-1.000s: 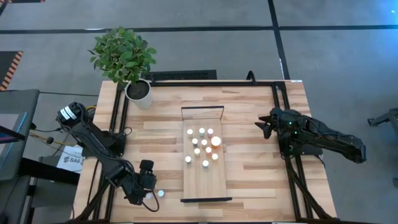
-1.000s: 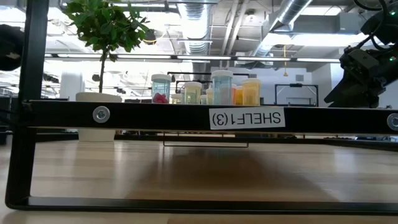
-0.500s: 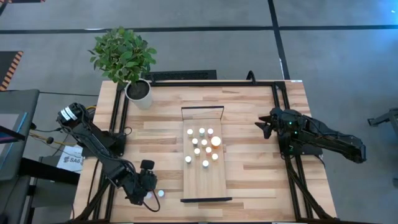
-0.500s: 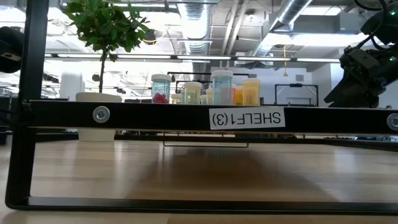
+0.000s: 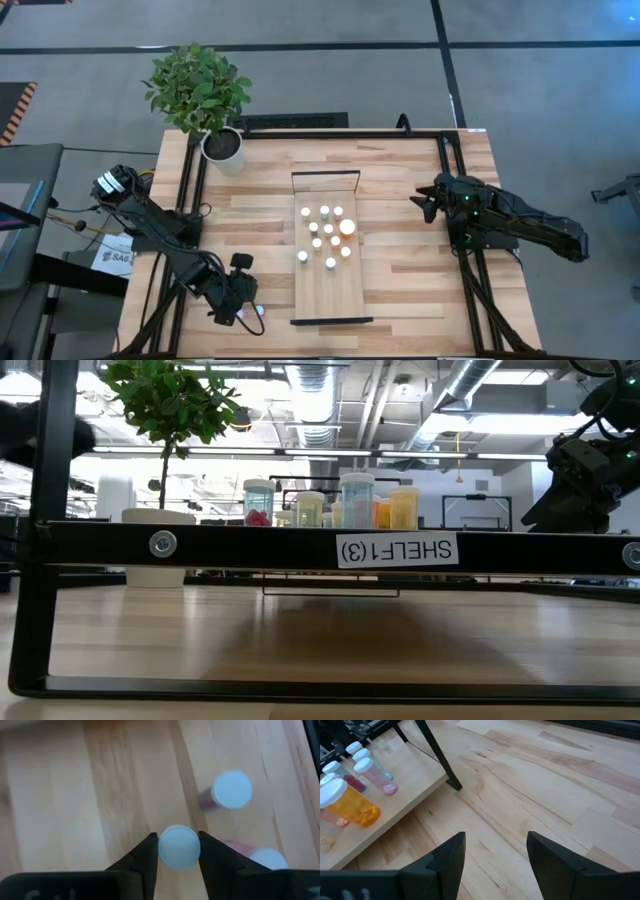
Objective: Pick and place medicine bottles onto shelf by color
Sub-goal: Put the yellow pill bottle on the shelf
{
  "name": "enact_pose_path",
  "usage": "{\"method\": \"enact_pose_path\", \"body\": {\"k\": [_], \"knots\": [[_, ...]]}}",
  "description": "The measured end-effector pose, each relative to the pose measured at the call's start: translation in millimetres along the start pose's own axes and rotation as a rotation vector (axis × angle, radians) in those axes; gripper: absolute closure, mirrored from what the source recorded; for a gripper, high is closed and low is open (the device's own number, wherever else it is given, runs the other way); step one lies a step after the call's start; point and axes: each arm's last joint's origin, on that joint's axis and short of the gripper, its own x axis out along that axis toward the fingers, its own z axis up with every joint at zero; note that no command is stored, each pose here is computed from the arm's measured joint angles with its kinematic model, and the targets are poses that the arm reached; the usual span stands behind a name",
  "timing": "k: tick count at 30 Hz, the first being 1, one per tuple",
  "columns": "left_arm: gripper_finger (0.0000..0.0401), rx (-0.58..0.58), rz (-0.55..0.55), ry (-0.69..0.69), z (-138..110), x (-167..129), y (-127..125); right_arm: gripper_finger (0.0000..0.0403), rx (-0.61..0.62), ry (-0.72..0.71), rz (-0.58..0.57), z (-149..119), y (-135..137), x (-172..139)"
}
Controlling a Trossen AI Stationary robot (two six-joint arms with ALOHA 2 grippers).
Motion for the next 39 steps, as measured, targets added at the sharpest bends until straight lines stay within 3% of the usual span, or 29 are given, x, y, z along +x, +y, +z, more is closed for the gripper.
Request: {"method": "enact_pose_path", "body": {"k": [8,20,39], "knots": [[0.0302,0.015,0.023,-0.01,34.2,-16.2,20.4,0.0168,0.0,0.0,0.0,0.0,0.0,0.0],[0.0298,-0.112,-0.028,-0.105,81.4,-34.9,52.5,0.0168,0.0,0.0,0.0,0.0,0.0,0.0],[0.0297,-0.157,-0.027,-0.007,148.1,8.5,84.4,0.0168,0.0,0.0,0.0,0.0,0.0,0.0]]}}
